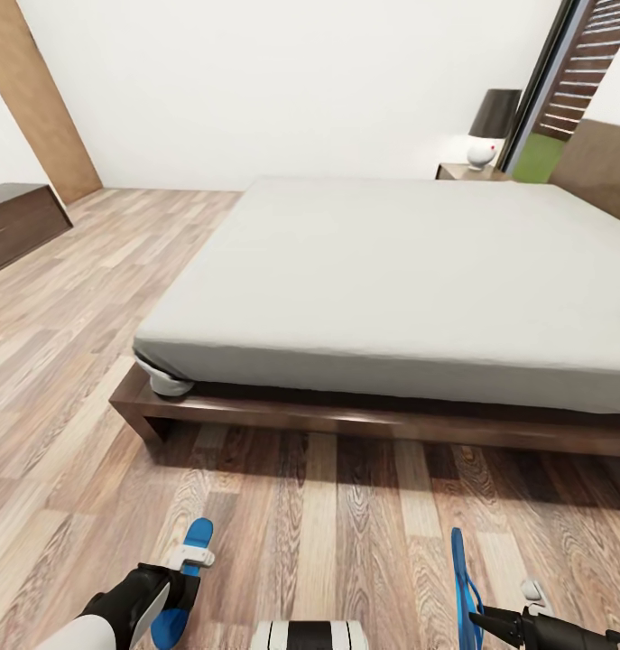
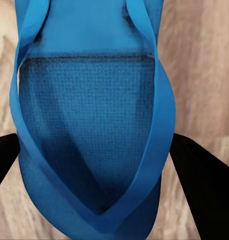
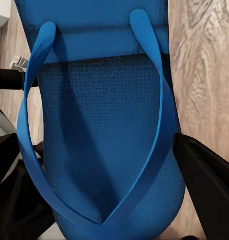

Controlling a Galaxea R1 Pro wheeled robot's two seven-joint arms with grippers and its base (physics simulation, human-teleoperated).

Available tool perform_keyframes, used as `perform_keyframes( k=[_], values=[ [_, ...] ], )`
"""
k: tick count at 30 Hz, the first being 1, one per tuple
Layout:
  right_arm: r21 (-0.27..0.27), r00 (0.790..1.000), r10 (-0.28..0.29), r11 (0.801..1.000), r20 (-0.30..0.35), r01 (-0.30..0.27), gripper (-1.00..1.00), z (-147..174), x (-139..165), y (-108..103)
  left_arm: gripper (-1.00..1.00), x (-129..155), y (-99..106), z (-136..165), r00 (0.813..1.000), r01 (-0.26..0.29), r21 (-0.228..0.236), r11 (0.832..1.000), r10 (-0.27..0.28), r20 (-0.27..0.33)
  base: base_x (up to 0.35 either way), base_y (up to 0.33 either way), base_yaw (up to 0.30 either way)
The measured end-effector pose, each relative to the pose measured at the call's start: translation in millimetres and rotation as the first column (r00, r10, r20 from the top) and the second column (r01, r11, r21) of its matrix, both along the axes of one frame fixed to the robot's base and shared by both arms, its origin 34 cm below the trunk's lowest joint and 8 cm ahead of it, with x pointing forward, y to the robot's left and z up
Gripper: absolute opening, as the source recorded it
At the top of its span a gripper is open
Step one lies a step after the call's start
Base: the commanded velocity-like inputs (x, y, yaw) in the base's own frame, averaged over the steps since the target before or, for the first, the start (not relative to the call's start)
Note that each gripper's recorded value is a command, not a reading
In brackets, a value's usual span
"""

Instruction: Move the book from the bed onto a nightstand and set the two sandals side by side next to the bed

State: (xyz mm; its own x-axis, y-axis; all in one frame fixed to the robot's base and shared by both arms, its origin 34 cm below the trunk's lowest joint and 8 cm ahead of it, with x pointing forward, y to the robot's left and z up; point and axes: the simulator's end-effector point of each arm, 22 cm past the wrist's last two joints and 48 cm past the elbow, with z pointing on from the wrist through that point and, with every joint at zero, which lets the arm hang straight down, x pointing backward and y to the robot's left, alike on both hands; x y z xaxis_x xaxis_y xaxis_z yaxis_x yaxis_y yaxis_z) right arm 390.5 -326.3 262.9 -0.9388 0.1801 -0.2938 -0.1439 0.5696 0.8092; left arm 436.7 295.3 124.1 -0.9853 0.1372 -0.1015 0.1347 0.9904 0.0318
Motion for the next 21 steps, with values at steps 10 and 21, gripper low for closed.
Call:
perform_keyframes(
  k=[10, 21],
  values=[
    [0.0, 1.0, 0.0, 1.0, -0.015, 0.0, -1.0, -5.4, -3.6, 0.3, -1.0, -5.8, 0.0, -6.0, 1.0, -0.001, 0.0, 1.0, 0.001, -0.015, 0.0, 0.0, 0.0],
    [0.0, 1.0, 0.001, 1.0, -0.014, -0.001, -1.0, -5.2, -3.9, 0.3, -1.0, -5.2, 0.2, -5.5, 1.0, -0.003, 0.001, 1.0, 0.003, -0.014, 0.127, 0.0, 0.0]
  ],
)
